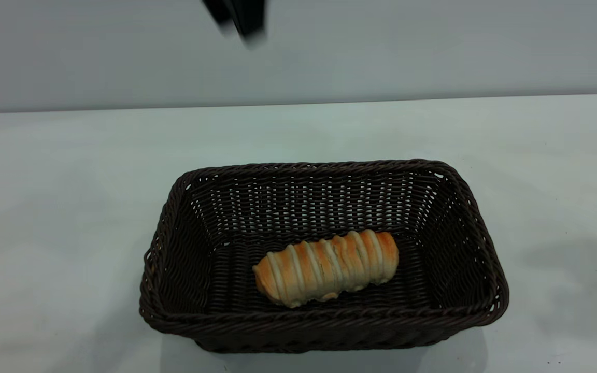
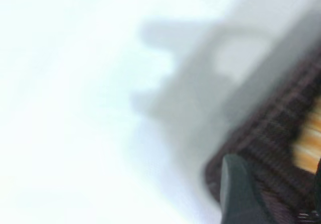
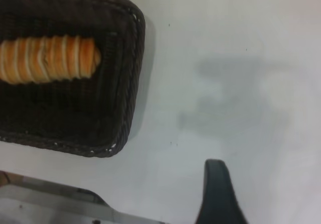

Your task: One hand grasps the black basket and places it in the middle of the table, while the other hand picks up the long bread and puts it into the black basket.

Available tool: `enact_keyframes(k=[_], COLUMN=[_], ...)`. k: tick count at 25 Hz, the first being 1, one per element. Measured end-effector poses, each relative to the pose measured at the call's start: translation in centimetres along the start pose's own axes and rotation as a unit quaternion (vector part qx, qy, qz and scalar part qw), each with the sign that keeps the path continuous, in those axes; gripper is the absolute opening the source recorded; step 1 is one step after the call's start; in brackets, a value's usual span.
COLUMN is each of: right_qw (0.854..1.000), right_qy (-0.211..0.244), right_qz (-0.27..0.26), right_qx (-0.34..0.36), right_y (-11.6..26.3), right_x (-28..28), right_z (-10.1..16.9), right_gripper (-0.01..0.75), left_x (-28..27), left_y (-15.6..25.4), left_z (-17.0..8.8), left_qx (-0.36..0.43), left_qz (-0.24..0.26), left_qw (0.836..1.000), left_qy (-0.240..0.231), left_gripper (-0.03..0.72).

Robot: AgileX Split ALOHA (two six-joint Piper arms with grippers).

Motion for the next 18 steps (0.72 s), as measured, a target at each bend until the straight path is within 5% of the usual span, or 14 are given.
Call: enact_keyframes(k=[8, 18], right_qw=[0.998, 0.989], right_qy=[-0.008, -0.051], right_qz=[-0.055, -0.135], right_qx=[-0.007, -0.018], right_y=[1.4, 5.9], right_x=[-3.8, -9.2], right_z=[0.2, 0.9], right_gripper=[0.533, 0.533], left_x=[-14.8, -24.1], left_y=[3.3, 14.5], left_z=[0.7, -5.0], left_qx=[-0.036, -0.046], left_qz=[-0.109, -0.162], left_qw=[0.986, 0.973], left_qy=[-0.124, -0.158], left_gripper=[0.388, 0.388])
Point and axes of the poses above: a point on each arm's last joint axis where the gripper is mounted, x pointing out along that axis toward the gripper, z along the wrist's bending axis when the last joint is at zero, y = z × x, the point moved 2 cm from there along x, pointing out along that axis toward the gripper, and after that the axes turned 13 degrees about x, right-handed, at the moved point
